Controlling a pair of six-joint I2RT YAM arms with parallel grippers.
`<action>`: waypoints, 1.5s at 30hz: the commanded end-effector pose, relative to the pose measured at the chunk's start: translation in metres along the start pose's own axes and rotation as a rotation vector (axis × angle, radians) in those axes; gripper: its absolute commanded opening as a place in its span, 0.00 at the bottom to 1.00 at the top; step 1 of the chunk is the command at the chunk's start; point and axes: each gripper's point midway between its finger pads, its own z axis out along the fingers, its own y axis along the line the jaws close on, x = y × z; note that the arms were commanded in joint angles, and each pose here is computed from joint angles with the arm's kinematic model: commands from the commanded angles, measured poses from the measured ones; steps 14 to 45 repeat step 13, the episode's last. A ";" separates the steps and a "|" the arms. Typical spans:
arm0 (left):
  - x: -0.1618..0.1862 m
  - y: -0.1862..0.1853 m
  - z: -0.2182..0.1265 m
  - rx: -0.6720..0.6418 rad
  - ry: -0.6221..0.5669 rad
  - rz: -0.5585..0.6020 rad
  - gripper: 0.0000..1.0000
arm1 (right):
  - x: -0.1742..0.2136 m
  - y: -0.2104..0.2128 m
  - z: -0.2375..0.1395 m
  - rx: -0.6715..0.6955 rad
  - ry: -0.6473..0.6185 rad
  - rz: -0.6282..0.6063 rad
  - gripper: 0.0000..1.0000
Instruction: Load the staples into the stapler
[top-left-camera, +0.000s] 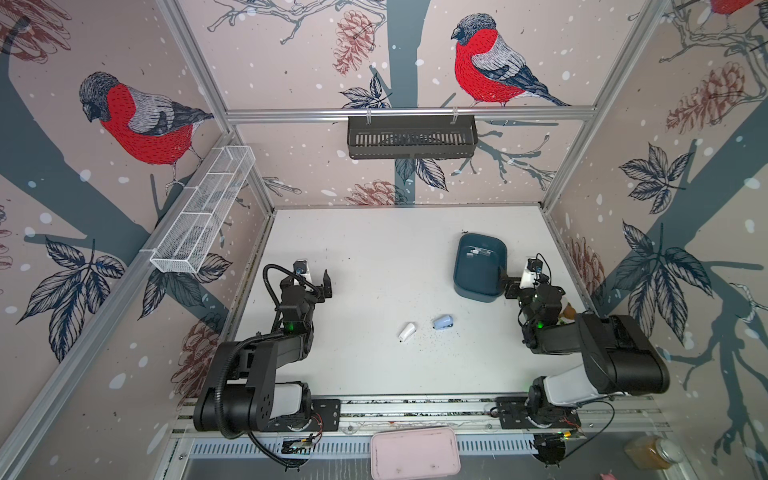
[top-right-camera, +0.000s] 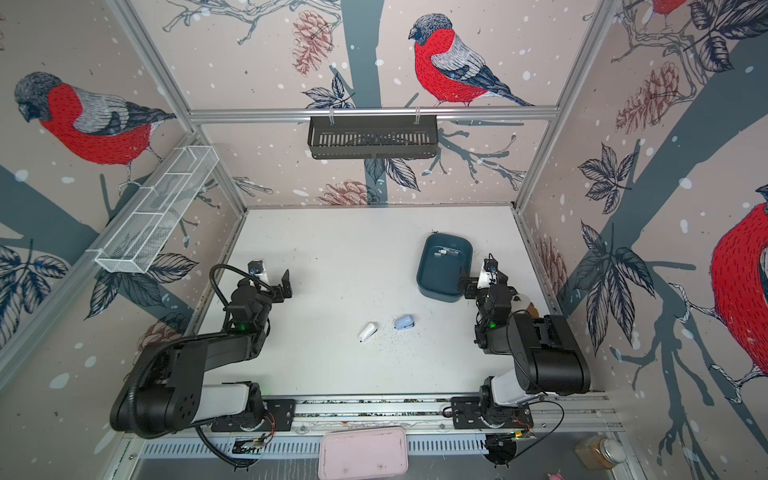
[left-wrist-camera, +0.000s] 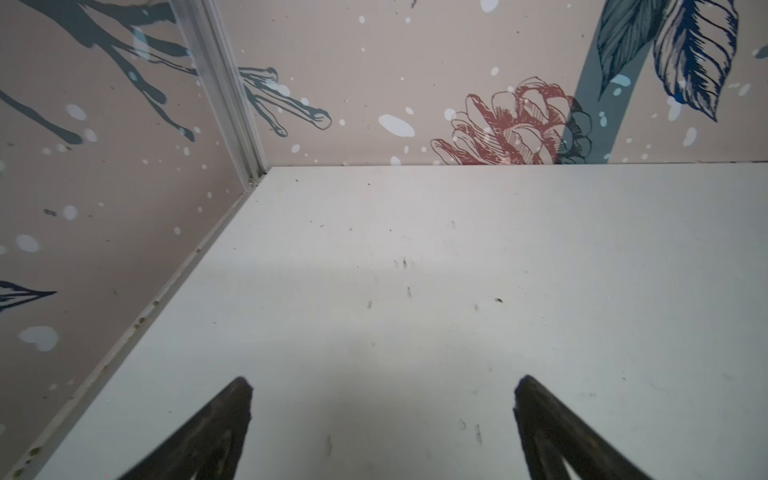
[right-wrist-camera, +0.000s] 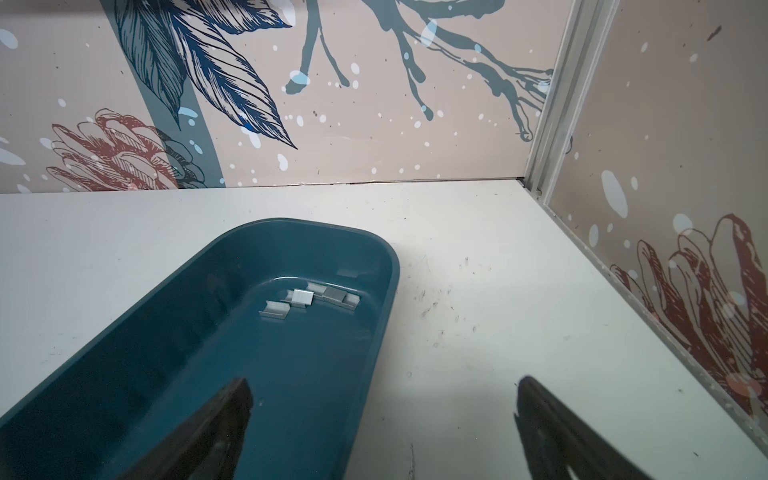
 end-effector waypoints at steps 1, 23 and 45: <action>-0.014 -0.007 0.011 0.043 -0.085 -0.014 0.99 | -0.005 -0.003 0.001 0.017 -0.013 -0.012 1.00; -0.010 0.002 0.019 0.002 -0.035 -0.047 0.98 | -0.004 -0.004 0.003 0.025 -0.006 -0.010 1.00; -0.010 0.002 0.019 0.002 -0.035 -0.047 0.98 | -0.004 -0.004 0.003 0.025 -0.006 -0.010 1.00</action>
